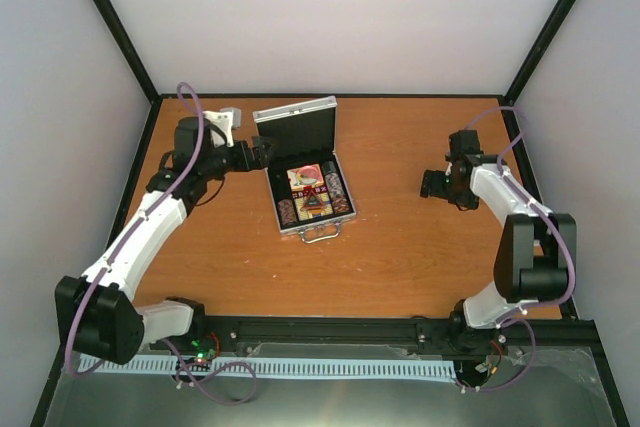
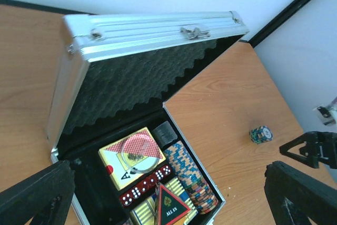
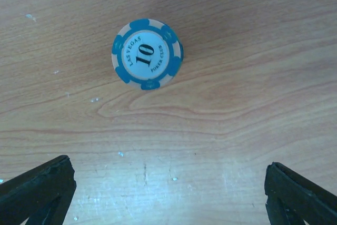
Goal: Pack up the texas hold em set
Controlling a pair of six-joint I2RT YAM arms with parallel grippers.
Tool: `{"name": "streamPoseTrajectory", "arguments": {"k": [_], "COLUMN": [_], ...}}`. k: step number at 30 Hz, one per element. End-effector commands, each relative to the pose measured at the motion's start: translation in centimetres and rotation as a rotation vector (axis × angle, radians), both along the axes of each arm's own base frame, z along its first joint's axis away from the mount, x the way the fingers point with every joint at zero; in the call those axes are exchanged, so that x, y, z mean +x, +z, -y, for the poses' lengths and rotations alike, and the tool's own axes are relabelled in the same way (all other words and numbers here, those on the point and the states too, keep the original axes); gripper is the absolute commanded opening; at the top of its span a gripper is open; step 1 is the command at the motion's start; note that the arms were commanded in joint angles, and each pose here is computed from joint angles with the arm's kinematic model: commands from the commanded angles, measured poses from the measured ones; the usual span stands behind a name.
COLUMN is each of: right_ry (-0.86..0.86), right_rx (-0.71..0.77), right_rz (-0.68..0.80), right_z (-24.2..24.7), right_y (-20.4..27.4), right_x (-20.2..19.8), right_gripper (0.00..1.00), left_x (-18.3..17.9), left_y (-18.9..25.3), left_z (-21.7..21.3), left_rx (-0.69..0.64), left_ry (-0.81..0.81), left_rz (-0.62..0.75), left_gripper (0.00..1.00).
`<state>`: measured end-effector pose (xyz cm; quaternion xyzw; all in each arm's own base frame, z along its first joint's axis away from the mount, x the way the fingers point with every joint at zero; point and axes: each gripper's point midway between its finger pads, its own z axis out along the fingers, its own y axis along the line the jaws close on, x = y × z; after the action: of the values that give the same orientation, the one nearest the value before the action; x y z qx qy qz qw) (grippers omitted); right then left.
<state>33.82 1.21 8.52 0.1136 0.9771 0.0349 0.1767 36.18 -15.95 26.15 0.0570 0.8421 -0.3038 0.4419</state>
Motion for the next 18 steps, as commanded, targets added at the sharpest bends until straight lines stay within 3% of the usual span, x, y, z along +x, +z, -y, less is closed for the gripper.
{"name": "streamPoseTrajectory", "arguments": {"k": [1,7,18], "right_ry": [0.052,0.111,0.142], "right_rx": [-0.015,-0.026,-0.031], "right_rz": [0.012,-0.027,-0.079], "right_z": [0.2,0.1,0.0], "right_y": [0.3,-1.2,-3.6], "right_x": [2.3,4.4,6.1], "right_gripper": [0.97,0.95,0.7], "left_x": [-0.8,-1.5,-1.9], "left_y": [1.2,1.3,1.0], "left_z": [-0.6,-1.2,-1.2], "left_rx": [-0.104,-0.07,-0.085], "left_ry": [-0.003,0.0,0.002], "left_rz": [-0.024,-0.015,-0.031], "left_gripper": [1.0,1.0,1.0]}}
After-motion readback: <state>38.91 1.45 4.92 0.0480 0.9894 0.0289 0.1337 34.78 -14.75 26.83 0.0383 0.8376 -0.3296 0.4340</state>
